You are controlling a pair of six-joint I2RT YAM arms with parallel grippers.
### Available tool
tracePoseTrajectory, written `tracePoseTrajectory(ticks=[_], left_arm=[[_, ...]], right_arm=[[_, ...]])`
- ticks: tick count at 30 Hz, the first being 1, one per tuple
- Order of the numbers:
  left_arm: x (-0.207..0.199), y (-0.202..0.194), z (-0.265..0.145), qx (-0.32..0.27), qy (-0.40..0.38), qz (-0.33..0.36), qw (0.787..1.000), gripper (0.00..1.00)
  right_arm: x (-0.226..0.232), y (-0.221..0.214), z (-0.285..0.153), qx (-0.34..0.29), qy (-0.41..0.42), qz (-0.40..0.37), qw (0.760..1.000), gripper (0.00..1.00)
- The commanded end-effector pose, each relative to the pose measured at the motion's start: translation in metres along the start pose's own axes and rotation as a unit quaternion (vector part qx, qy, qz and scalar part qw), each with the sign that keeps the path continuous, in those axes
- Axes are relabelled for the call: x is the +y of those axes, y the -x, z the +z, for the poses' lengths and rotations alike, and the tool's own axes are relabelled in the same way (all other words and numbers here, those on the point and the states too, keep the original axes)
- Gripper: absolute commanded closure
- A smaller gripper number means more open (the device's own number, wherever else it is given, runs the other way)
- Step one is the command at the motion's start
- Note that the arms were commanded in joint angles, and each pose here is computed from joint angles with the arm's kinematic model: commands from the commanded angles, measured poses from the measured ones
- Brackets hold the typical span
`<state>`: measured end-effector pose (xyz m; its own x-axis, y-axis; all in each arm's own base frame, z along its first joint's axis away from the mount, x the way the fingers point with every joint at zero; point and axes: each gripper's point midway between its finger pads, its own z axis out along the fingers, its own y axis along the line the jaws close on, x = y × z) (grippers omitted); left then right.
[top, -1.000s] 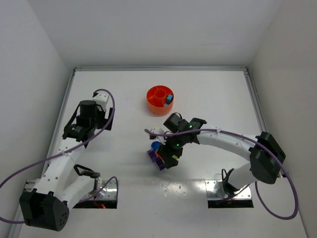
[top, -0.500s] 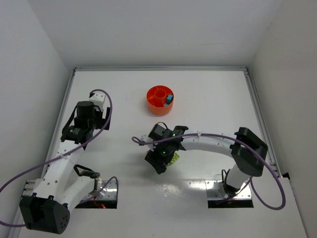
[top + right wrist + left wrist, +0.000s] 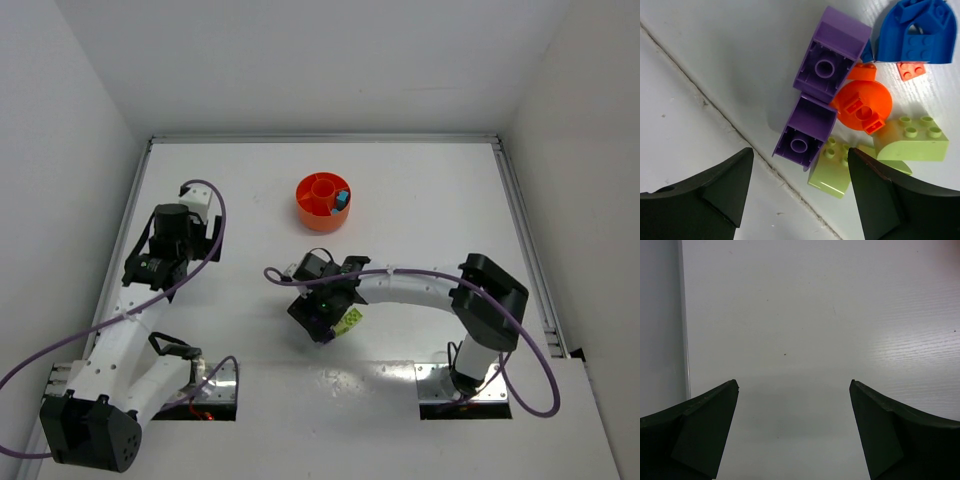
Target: Sort the legos into containers by color
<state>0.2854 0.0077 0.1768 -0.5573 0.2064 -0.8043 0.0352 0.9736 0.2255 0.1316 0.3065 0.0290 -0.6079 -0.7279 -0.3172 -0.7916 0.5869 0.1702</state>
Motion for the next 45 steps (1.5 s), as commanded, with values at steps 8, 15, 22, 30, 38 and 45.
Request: tracePoseTrajectory(ticks=[8,15,22,30,38,45], left_arm=[[0.004,0.007,0.0,-0.016,0.009,-0.016,1.0,0.0],[0.002,0.004,0.002,-0.012,0.004,-0.015,1.0,0.0],[-0.002,0.009,-0.003,-0.03,-0.009,-0.012,0.999,0.0],[-0.006,0.007,-0.001,-0.027,-0.018,-0.004,0.999,0.0],[-0.016,0.008,-0.004,-0.021,-0.054,0.022,0.998,0.0],[-0.018,0.01,-0.006,-0.027,-0.063,0.027,0.997,0.0]], right_arm=[[0.011,0.007,0.016,0.009,0.022,0.003,1.0,0.33],[0.019,0.007,0.013,0.009,0.051,-0.026,0.998,0.79],[0.01,0.032,-0.036,-0.068,0.036,-0.058,0.995,0.96],[-0.054,0.134,-0.118,-0.223,-0.081,-0.054,0.97,0.97],[-0.138,0.2,-0.13,-0.264,-0.131,-0.099,0.95,0.98],[-0.187,0.206,-0.134,-0.232,-0.104,-0.154,0.955,0.97]])
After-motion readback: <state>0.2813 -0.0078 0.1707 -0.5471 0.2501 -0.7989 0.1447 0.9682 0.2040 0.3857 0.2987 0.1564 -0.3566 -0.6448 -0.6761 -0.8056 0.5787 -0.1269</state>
